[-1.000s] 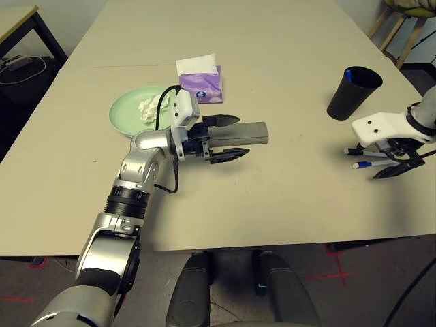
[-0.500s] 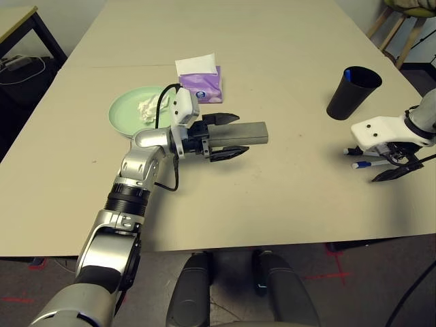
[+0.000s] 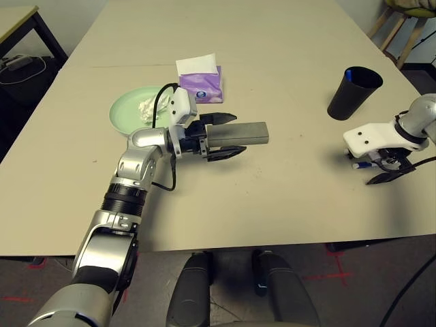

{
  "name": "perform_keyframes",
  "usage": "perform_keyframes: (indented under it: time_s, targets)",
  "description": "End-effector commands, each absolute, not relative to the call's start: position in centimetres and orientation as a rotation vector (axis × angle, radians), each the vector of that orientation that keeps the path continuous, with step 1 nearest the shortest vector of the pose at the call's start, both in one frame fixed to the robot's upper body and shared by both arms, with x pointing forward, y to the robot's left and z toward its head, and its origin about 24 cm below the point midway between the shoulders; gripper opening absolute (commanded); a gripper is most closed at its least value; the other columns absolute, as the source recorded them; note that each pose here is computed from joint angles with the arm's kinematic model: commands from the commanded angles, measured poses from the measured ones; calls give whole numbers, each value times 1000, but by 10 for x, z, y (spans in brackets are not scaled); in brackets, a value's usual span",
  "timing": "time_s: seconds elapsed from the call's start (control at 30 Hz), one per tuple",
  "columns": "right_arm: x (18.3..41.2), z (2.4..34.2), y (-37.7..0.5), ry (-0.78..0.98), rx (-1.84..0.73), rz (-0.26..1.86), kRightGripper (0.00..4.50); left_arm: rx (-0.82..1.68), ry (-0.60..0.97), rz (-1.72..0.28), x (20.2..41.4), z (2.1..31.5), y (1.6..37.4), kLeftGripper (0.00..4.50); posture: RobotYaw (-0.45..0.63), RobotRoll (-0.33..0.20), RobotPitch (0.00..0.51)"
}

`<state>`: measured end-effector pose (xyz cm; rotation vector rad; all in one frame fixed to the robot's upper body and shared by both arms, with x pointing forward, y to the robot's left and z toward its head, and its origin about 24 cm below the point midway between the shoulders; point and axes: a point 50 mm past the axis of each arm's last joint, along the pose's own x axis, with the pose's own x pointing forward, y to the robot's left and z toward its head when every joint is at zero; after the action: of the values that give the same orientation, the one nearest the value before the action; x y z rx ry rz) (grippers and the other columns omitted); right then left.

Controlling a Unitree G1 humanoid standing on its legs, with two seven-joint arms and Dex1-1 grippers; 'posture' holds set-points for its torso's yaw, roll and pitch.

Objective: Organize and tidy the items on the table.

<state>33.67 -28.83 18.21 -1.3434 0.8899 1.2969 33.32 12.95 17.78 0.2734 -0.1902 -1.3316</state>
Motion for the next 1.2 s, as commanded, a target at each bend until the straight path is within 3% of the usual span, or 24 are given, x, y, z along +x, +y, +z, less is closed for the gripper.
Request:
perform_keyframes:
  time_s: [0.03,0.23,0.3,0.4,0.63,0.67,0.93,1.2]
  targets:
    - [336,184,-293,911,-1350,1284,4500,272,-184,-1333,330,175,131,4480,136,0,189]
    - [335,184,-293,925,-1356,1290,4500,272,-185,-1331,330,175,130,4480,135,0,189]
    - [334,184,-294,932,-1359,1288,4128,272,-186,-1331,330,175,130,4500,133,0,190]
    - [333,184,-296,945,-1367,1282,3170,272,-187,-1333,330,175,130,4500,133,0,190]
    - [333,186,-296,949,-1380,1277,404,273,-186,-1336,330,175,129,4500,131,0,190]
    - [334,187,-296,947,-1381,1276,280,273,-186,-1336,330,175,129,4500,131,0,190]
    - [335,192,-294,908,-1353,1264,280,275,-187,-1333,331,175,129,4500,128,0,180]
    - [336,206,-281,741,-1126,1246,280,274,-182,-1342,331,175,130,4500,113,0,164]
